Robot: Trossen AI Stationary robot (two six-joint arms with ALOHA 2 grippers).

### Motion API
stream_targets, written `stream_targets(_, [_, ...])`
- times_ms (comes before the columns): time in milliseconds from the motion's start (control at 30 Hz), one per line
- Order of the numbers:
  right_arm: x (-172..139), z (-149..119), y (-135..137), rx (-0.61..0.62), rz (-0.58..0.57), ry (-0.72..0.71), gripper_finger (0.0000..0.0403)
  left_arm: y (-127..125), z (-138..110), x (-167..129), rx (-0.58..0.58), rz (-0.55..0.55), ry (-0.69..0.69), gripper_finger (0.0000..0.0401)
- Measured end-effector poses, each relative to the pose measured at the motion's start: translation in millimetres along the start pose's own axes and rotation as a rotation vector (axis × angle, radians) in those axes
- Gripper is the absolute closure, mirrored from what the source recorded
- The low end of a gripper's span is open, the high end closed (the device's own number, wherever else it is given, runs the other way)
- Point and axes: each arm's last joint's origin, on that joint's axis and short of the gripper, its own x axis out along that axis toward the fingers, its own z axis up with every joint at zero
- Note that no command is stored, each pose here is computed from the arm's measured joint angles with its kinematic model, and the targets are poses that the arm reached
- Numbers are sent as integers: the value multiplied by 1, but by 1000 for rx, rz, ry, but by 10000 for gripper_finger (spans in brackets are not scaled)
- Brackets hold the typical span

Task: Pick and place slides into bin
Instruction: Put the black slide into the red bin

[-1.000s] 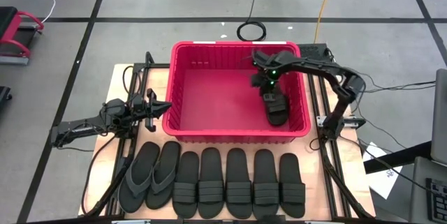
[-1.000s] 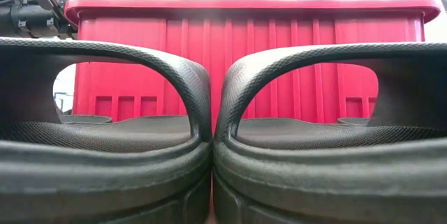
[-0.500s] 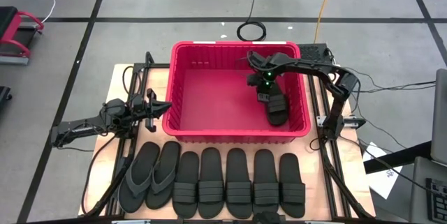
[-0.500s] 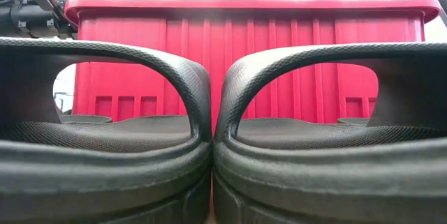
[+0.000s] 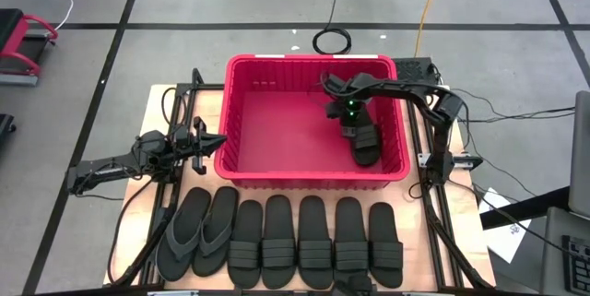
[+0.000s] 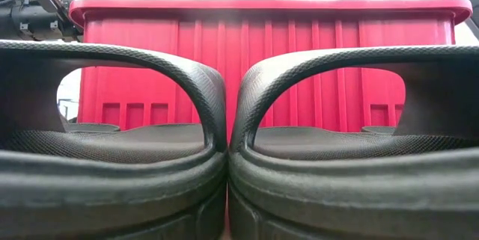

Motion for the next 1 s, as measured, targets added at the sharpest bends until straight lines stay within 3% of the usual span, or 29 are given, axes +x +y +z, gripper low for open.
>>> stream_targets(433, [3,-9,-12,82,-71,79,403,0,0,0,2,0,0,377])
stream_targets(800, [-3,-4,0,-27,-14,75,403,0,0,0,0,0,0,377])
stream_targets(1000, [-39,12,15,-156,-35,38,403,0,0,0,1,0,4,377])
